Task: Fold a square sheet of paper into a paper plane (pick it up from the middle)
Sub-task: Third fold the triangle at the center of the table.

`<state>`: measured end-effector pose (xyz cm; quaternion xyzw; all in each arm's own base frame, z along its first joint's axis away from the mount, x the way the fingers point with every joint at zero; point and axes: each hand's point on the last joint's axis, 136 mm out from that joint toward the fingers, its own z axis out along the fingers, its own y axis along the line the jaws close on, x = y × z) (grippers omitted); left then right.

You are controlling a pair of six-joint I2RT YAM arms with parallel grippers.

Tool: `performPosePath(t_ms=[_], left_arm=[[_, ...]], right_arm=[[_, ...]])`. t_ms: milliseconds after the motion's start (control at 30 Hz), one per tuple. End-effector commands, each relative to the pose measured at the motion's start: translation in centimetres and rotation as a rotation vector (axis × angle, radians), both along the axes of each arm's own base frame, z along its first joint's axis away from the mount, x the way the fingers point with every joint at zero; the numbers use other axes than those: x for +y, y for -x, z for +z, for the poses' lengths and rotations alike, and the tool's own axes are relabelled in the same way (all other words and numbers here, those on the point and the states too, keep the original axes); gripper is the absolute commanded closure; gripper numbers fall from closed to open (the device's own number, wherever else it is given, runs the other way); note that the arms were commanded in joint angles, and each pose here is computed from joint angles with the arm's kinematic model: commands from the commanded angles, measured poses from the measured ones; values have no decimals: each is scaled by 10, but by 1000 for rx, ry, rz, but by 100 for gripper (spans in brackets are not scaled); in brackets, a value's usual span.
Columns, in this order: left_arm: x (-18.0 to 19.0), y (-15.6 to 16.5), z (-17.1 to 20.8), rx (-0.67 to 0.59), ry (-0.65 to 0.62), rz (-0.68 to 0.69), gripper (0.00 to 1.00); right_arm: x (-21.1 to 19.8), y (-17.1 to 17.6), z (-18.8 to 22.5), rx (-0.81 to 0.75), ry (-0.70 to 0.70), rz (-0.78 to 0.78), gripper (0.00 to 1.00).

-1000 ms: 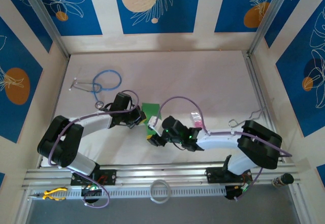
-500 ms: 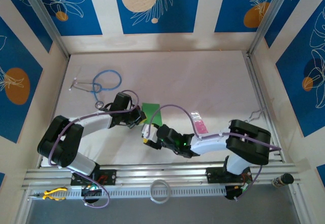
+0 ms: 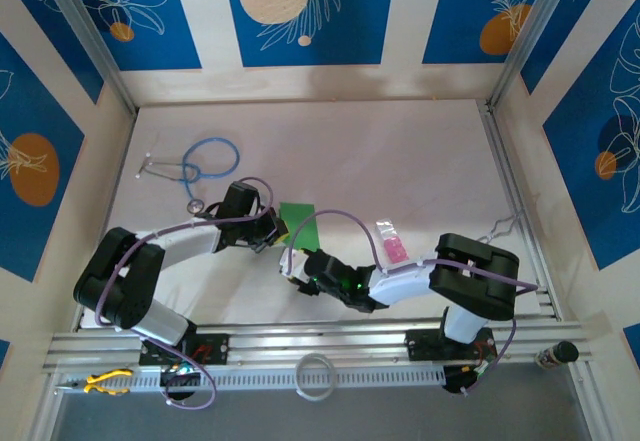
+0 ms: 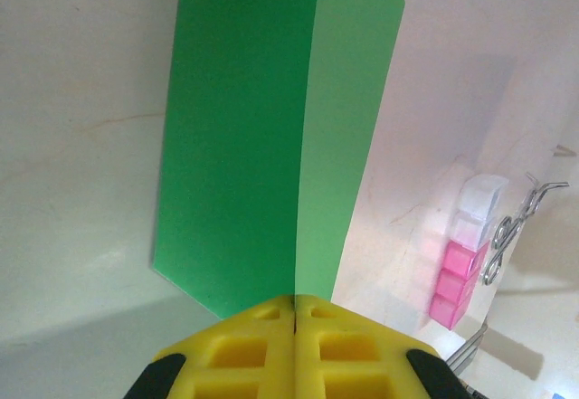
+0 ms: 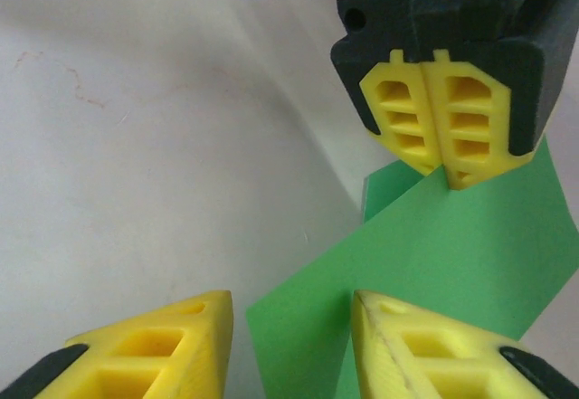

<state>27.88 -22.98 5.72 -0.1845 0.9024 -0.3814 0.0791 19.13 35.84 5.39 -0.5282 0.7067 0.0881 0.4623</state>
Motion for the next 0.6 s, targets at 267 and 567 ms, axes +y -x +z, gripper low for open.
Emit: performPosePath(t_ms=[267, 567], left_arm=[[-1, -7, 4, -4, 22, 3, 100], [-1, -7, 5, -5, 21, 6, 100]], right_arm=[[2, -1, 19, -25, -72, -18, 70], [0, 1, 16, -3, -71, -22, 80]])
